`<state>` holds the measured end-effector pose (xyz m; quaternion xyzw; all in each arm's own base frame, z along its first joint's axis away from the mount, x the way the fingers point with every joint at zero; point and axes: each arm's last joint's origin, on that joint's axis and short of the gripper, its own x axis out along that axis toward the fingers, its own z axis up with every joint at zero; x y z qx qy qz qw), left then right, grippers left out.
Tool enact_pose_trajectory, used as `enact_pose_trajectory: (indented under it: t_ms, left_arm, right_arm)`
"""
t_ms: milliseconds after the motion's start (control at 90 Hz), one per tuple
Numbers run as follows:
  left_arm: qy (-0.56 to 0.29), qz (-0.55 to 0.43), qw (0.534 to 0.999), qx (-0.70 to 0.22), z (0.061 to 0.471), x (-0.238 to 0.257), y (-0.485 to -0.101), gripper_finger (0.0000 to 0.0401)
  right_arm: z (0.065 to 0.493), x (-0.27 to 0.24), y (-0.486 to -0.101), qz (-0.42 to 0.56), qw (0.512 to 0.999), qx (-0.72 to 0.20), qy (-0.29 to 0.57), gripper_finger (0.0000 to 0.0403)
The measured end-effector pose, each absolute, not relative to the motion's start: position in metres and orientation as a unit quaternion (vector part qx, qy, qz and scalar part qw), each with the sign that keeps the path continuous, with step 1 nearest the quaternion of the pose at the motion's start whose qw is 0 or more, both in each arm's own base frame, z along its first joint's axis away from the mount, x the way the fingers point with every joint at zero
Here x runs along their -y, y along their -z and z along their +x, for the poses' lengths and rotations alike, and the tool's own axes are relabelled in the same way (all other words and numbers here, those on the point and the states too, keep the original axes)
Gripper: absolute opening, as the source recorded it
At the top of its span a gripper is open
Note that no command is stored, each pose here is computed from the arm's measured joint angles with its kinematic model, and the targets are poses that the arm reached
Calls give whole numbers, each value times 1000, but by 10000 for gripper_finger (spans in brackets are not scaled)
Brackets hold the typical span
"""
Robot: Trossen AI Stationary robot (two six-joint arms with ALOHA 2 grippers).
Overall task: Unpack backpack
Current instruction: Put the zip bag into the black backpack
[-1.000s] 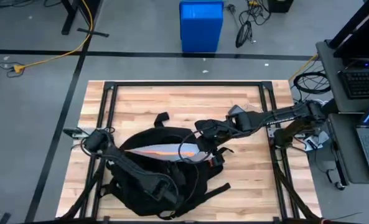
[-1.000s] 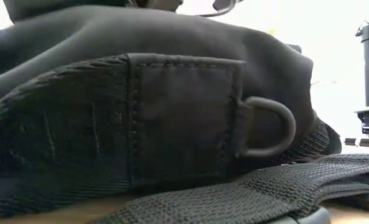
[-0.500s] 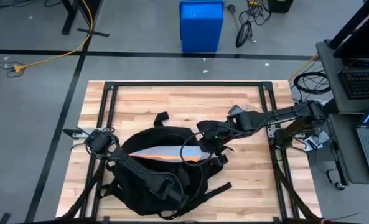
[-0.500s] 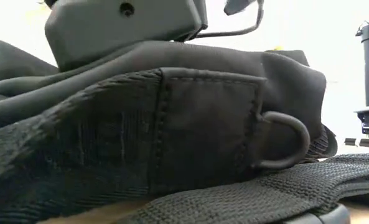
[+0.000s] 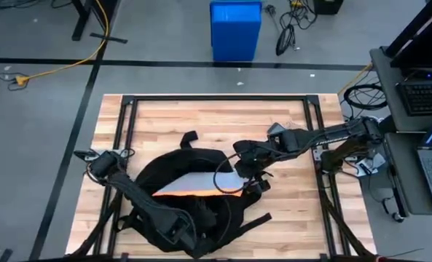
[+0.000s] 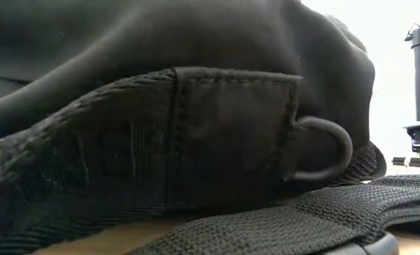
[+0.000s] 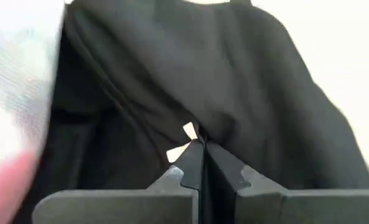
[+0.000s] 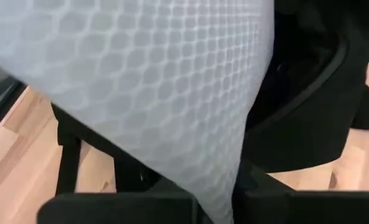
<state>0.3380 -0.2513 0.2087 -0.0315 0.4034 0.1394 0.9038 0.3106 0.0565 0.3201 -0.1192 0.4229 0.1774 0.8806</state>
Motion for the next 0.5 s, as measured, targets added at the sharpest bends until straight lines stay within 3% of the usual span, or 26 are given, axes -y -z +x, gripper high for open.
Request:
enact_pose_trajectory:
  t_ms: [500]
  left_arm:
    - [-137,49,933,-329,324,257,-242,0]
  right_arm:
    - [339,-59,-346,-34,938,-238,-250,4]
